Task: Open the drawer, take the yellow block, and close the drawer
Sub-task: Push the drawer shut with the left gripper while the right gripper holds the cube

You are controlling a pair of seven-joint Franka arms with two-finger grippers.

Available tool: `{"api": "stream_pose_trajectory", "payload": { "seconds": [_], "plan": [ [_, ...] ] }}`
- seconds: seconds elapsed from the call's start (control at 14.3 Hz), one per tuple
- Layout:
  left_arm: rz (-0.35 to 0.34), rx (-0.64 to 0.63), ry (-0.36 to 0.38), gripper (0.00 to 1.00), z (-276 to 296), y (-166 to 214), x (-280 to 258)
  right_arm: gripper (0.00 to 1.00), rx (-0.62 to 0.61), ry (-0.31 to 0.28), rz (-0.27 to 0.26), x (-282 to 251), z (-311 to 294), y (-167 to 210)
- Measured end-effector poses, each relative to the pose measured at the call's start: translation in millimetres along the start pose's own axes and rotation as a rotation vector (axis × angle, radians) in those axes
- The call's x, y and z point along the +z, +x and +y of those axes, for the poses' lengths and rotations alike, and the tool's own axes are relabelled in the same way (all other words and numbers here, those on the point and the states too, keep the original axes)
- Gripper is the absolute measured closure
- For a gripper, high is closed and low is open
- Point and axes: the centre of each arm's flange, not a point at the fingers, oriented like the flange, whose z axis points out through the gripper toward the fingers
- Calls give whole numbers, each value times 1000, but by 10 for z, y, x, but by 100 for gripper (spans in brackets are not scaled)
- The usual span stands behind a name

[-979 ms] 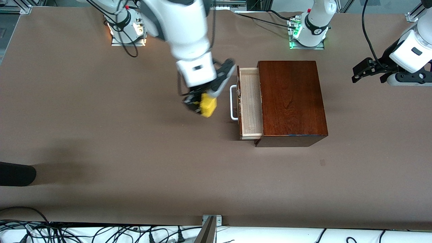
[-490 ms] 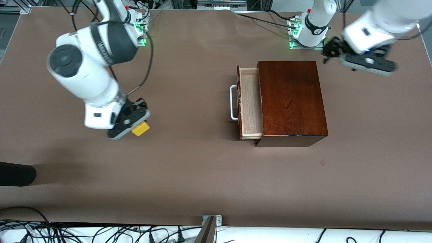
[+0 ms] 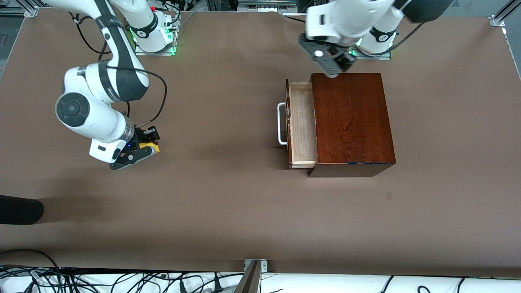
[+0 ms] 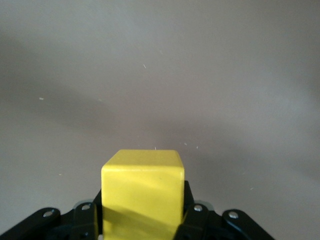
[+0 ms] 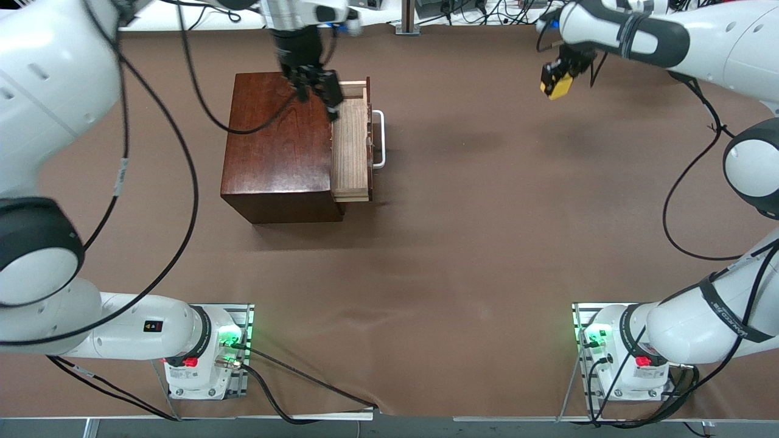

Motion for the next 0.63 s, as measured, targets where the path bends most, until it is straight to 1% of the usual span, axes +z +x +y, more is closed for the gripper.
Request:
{"api": "stream_pose_trajectory", "payload": {
  "seconds": [0.14,0.28,0.35,0.42,0.63],
  "plan": [
    [6,83,-44,0,-42,200,6,45,48,4,-21,314,31,-125],
    [44,270,-63,0,-147,412,70,45,94,7,-36,554,89,-252],
    [64,388,-38,0,-186,537,154,45,108,7,-35,673,121,-319],
    [65,492,5,0,-190,658,265,45,121,6,-27,793,155,-386],
    [51,724,182,0,120,1112,733,45,152,-3,18,1193,240,-634]
  ]
}}
